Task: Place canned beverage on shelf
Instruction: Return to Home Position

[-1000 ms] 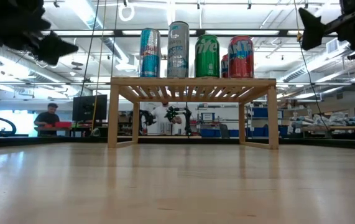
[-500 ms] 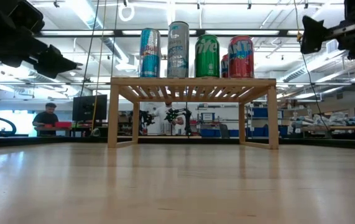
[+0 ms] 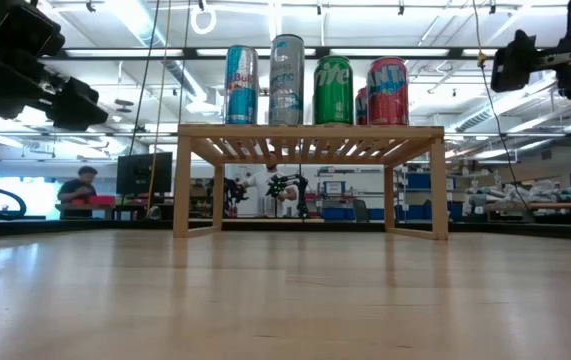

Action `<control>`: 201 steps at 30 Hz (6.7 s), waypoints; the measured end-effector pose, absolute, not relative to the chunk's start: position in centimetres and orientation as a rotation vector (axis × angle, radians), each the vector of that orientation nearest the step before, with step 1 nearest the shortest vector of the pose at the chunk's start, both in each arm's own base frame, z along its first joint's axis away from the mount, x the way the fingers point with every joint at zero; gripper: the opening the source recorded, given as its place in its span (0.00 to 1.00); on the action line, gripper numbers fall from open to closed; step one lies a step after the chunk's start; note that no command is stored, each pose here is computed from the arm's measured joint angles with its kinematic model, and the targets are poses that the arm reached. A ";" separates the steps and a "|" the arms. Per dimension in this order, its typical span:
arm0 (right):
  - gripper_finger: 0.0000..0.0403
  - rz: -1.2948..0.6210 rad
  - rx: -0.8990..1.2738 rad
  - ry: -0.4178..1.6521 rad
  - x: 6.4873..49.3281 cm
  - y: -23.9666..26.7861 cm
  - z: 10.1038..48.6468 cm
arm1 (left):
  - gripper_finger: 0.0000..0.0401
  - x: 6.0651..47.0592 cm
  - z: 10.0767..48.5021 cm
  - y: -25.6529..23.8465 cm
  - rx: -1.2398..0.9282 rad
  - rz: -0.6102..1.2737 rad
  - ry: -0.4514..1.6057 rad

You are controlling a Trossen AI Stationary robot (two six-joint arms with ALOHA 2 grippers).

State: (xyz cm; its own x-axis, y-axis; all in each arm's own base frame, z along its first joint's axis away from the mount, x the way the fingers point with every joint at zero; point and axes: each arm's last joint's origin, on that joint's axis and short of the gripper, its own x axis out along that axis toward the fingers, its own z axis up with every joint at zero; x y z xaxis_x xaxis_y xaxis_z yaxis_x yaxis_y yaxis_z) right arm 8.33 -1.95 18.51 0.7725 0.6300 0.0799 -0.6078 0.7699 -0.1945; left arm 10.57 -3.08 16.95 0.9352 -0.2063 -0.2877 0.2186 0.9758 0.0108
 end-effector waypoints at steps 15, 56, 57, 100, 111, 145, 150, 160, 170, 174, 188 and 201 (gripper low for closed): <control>0.97 0.322 -0.119 -0.084 9.0 -2.9 17.5 | 0.83 10.5 16.8 -3.1 0.034 -0.217 0.308; 0.97 -0.467 0.115 0.097 9.2 -5.5 15.6 | 0.83 10.6 17.1 -3.1 -0.038 -0.208 0.289; 0.97 -0.466 0.115 0.097 9.2 -5.5 15.6 | 0.83 10.6 17.0 -3.1 -0.038 -0.208 0.289; 0.97 -0.131 0.062 -0.090 9.5 -2.0 17.4 | 0.83 9.4 17.0 -2.7 -0.101 -0.236 -0.032; 0.97 0.080 0.071 -0.083 9.7 0.1 17.4 | 0.83 9.6 17.0 -1.5 -0.099 -0.115 -0.035; 0.97 0.161 0.074 -0.079 9.7 0.9 17.3 | 0.83 9.7 17.0 -0.1 -0.097 0.031 -0.053; 0.97 0.161 0.074 -0.079 9.7 0.9 17.3 | 0.83 9.7 17.0 -0.1 -0.097 0.031 -0.055; 0.97 0.161 0.074 -0.079 9.7 0.9 17.3 | 0.83 9.7 17.0 -0.1 -0.096 0.030 -0.057; 0.97 0.161 0.074 -0.079 9.7 0.9 17.3 | 0.83 9.7 17.1 -0.1 -0.097 0.030 -0.058; 0.97 0.161 0.074 -0.079 9.7 0.9 17.3 | 0.83 9.7 17.1 -0.1 -0.097 0.030 -0.058; 0.97 0.161 0.074 -0.079 9.7 0.9 17.3 | 0.83 9.7 17.1 -0.1 -0.096 0.029 -0.058; 0.97 0.160 0.074 -0.079 9.7 0.9 17.3 | 0.83 9.7 17.1 -0.1 -0.097 0.029 -0.058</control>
State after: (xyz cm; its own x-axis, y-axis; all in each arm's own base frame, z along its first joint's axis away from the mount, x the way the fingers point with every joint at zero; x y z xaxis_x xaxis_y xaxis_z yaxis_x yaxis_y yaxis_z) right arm 9.66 0.85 17.34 0.9841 0.1565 0.0842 -0.1623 0.9844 0.0675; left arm 9.75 -0.14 17.06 0.9979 0.0313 0.0565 -0.0257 0.9949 -0.0974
